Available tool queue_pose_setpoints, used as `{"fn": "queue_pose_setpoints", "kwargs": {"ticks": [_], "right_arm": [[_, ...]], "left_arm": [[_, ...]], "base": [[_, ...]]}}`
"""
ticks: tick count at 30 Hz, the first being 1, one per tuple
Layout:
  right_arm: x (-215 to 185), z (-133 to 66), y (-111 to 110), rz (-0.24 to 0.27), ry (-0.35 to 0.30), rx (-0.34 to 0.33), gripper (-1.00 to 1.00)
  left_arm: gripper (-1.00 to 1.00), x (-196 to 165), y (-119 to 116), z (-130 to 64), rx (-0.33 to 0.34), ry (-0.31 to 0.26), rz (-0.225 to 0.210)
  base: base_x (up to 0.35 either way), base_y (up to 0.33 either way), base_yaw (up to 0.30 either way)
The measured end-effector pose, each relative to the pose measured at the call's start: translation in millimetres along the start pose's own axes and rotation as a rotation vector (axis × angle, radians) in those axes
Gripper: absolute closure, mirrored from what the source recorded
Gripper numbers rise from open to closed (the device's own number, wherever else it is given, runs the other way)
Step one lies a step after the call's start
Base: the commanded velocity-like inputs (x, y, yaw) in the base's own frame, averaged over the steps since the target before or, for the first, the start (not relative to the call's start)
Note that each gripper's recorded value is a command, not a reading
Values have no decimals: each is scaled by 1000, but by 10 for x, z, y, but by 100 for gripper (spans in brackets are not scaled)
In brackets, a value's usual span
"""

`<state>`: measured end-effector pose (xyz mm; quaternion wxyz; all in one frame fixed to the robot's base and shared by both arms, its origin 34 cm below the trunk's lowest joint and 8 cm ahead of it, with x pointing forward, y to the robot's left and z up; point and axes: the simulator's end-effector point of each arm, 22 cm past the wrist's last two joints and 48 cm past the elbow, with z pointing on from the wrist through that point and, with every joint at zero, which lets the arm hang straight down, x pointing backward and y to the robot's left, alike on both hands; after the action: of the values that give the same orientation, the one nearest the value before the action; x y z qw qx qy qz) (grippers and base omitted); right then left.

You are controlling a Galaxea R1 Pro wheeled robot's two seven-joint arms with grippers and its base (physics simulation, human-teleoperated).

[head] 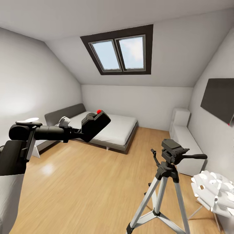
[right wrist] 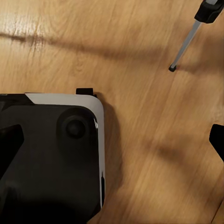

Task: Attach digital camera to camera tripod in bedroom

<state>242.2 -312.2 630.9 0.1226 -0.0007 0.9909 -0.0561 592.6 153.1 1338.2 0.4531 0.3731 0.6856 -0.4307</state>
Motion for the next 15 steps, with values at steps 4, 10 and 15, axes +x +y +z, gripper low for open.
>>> {"fn": "queue_pose_setpoints", "kwargs": {"ticks": [4, 10, 15], "right_arm": [[0, 0, 0, 0, 0, 0, -100], [-1, 0, -1, 0, 0, 0, -100], [-1, 1, -1, 0, 0, 0, -100]], "left_arm": [[100, 0, 1, -2, -1, 0, 0], [100, 0, 4, -4, -1, 0, 0], [100, 1, 5, -4, -1, 0, 0]], "base": [[-1, -9, 0], [-54, -150, 0], [-98, -257, 0]]}}
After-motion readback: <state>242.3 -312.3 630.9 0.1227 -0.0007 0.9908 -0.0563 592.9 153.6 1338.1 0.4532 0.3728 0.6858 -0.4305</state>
